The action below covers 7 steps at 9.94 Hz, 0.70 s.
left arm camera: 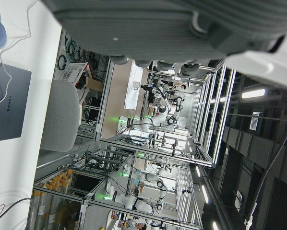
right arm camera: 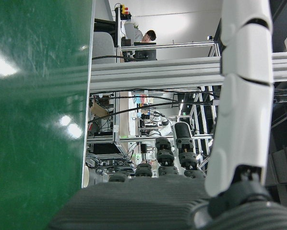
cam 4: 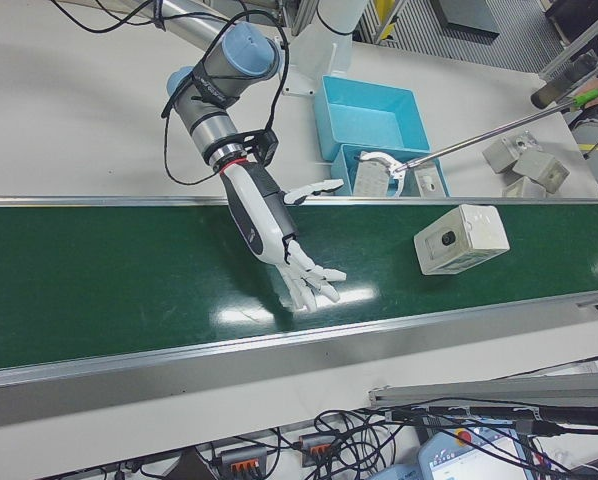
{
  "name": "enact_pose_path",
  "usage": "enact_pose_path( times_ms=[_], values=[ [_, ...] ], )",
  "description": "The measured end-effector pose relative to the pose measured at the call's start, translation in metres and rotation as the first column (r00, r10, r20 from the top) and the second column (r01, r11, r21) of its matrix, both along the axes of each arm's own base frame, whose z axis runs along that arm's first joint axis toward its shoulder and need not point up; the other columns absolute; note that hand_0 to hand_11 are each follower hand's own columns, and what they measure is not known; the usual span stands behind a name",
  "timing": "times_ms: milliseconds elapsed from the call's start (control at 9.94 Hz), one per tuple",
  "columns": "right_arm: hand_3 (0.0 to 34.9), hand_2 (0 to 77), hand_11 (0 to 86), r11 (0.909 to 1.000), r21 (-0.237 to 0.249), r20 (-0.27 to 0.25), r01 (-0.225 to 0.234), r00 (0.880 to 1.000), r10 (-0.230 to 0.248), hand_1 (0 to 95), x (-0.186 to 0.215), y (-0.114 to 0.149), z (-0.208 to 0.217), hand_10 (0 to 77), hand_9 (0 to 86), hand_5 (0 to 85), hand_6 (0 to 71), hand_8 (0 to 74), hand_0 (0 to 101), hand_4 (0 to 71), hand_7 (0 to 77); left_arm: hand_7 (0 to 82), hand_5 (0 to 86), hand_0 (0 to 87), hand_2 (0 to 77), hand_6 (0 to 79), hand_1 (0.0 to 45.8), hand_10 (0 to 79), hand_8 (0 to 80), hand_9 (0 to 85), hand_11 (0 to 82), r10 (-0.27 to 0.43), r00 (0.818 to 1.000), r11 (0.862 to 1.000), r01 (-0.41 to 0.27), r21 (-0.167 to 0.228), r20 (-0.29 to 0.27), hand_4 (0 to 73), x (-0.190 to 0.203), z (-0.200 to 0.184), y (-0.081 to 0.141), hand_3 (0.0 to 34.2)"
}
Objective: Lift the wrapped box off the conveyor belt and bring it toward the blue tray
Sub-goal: 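Position the open right hand beside the belt as the wrapped box approaches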
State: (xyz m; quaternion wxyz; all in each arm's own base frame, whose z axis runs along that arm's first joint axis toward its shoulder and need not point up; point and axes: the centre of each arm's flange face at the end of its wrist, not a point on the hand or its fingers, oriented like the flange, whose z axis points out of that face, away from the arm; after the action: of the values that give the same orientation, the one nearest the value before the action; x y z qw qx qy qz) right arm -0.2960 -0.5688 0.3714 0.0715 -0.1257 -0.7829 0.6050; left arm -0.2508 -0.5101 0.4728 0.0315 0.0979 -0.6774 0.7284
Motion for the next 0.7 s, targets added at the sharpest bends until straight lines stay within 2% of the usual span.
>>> enact_pose_path(
  times_ms=[704],
  values=[
    [0.0,11.4,1.1,1.0000,-0.008,-0.013,0.000,1.000,0.000,14.7,-0.0016,-0.0023,0.0052,0.0,2.2,21.8,3.8,1.1,47,10.4,4.4,0.5,1.1,0.0,1.1,0.5,0.0,0.5,0.5,0.0,0.5,0.000,1.000,1.000,0.000,0.000,0.000,0.0,0.0000,0.0000,0.0000,0.0]
  ],
)
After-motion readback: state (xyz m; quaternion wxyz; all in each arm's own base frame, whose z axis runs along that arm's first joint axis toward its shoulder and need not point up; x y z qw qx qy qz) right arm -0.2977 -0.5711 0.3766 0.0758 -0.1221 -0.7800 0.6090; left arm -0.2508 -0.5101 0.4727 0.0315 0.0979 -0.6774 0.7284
